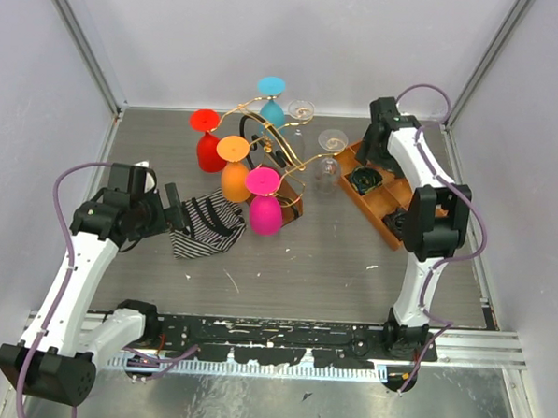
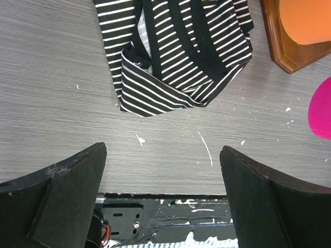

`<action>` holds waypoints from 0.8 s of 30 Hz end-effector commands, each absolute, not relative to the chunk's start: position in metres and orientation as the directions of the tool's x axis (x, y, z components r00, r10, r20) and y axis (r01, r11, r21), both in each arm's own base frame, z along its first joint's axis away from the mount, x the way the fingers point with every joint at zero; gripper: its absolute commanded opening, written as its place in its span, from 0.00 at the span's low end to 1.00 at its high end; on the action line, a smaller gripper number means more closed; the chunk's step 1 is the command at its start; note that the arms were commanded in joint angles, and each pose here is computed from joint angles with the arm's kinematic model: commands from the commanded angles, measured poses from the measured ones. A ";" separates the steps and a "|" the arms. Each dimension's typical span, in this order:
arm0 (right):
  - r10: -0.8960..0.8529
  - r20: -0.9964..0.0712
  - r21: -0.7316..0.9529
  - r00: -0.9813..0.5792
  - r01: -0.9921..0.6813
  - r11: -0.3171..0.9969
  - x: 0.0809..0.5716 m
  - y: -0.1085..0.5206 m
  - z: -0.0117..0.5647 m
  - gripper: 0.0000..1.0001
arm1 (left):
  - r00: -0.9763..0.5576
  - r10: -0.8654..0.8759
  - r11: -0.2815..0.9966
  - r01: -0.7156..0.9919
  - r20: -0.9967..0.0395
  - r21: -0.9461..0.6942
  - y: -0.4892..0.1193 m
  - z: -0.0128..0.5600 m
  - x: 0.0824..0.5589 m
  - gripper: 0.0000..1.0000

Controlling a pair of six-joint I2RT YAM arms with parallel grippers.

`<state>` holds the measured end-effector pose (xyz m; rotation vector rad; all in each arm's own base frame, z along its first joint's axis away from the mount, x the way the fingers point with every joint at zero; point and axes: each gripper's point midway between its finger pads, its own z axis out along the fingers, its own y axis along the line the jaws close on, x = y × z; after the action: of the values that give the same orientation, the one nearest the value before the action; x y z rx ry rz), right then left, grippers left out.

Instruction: Take the wine glass off the wine glass rack

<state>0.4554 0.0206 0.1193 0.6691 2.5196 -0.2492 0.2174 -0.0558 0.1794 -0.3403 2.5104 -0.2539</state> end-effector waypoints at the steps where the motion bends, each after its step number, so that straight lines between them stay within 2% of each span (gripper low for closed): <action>1: 0.253 -0.500 -0.173 -0.828 0.381 0.908 0.462 -0.021 0.117 1.00 | -0.804 -0.303 0.945 -0.185 -0.512 -0.270 -0.059 0.176 0.215 0.98; 6: 0.221 -0.480 -0.100 -0.849 0.303 0.948 0.482 -0.027 0.101 1.00 | -0.798 -0.303 0.945 -0.184 -0.521 -0.269 -0.058 0.180 0.214 0.98; 14: 0.176 -0.480 0.025 -0.859 0.187 0.982 0.489 -0.002 0.093 1.00 | -0.799 -0.299 0.948 -0.188 -0.521 -0.256 -0.055 0.179 0.213 0.98; 17: 0.175 -0.474 -0.010 -0.863 0.204 0.979 0.485 -0.009 0.091 0.99 | -0.801 -0.302 0.946 -0.187 -0.517 -0.264 -0.057 0.179 0.213 0.98; 24: 0.165 -0.532 -0.044 -0.830 0.221 0.974 0.477 -0.018 0.123 0.99 | -0.799 -0.305 0.945 -0.189 -0.518 -0.266 -0.057 0.180 0.214 0.98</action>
<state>0.4814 -0.0222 0.0738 0.3281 2.6554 -0.1482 0.2157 -0.0566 0.1781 -0.3493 2.5196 -0.2601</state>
